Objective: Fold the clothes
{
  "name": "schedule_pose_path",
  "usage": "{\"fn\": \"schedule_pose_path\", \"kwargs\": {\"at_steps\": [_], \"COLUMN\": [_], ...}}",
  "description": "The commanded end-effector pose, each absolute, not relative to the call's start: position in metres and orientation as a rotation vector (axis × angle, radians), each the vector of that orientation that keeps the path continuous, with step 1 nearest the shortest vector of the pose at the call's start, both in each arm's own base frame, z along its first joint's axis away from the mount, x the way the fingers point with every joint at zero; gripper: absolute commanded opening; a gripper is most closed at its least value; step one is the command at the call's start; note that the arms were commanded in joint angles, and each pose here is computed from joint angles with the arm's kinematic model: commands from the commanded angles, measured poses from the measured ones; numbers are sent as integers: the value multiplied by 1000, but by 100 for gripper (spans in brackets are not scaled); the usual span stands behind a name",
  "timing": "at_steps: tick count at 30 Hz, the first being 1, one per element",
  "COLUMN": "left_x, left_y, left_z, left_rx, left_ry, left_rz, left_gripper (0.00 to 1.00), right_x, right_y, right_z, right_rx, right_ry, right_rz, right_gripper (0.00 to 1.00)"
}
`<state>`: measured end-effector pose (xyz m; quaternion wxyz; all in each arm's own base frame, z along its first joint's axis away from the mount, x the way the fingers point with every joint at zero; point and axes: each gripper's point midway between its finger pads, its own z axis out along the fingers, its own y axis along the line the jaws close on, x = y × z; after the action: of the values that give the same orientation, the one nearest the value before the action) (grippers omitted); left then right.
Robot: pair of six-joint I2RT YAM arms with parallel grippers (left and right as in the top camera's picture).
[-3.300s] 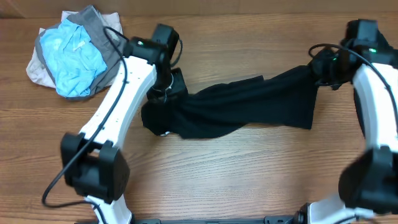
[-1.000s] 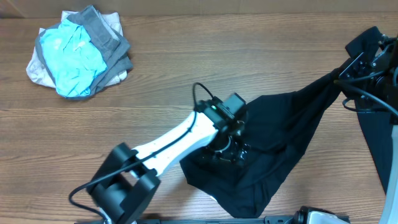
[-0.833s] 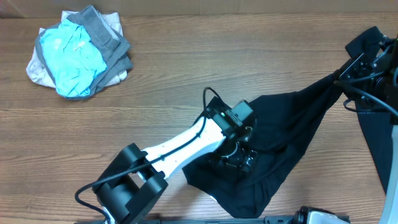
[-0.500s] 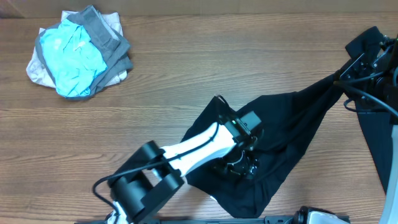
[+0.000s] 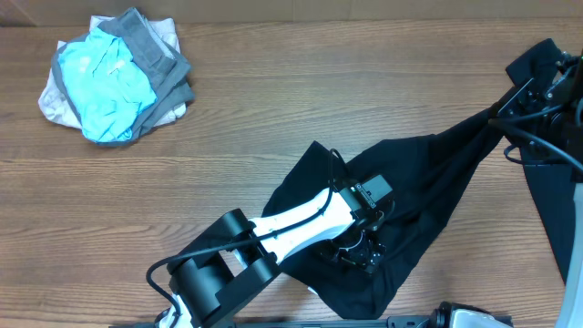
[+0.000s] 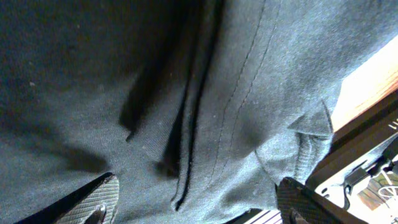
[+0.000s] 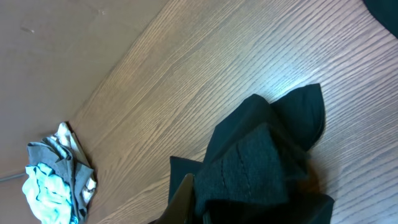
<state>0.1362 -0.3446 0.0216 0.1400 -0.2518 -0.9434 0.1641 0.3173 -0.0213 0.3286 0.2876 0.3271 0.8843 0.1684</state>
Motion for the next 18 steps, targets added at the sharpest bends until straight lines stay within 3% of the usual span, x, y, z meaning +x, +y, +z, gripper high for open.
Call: {"fn": "schedule_pose_path", "kwargs": {"at_steps": [1,3,18], "left_x": [126,121,113], "left_y": [-347,-348,-356], "left_z": [21,22,19], "left_rx": [-716,-720,-767], "left_ry": [-2697,-2686,-2704], "left_rz": [469,469,458], "left_gripper": [79,73,71], "right_x": [317,317,316], "right_y": [-24,-24,-23], "right_z": [339,339,338], "right_rx": [855,855,859], "right_ry": [2331,2331,2338], "right_rz": [440,440,440], "right_gripper": [4,4,4]}}
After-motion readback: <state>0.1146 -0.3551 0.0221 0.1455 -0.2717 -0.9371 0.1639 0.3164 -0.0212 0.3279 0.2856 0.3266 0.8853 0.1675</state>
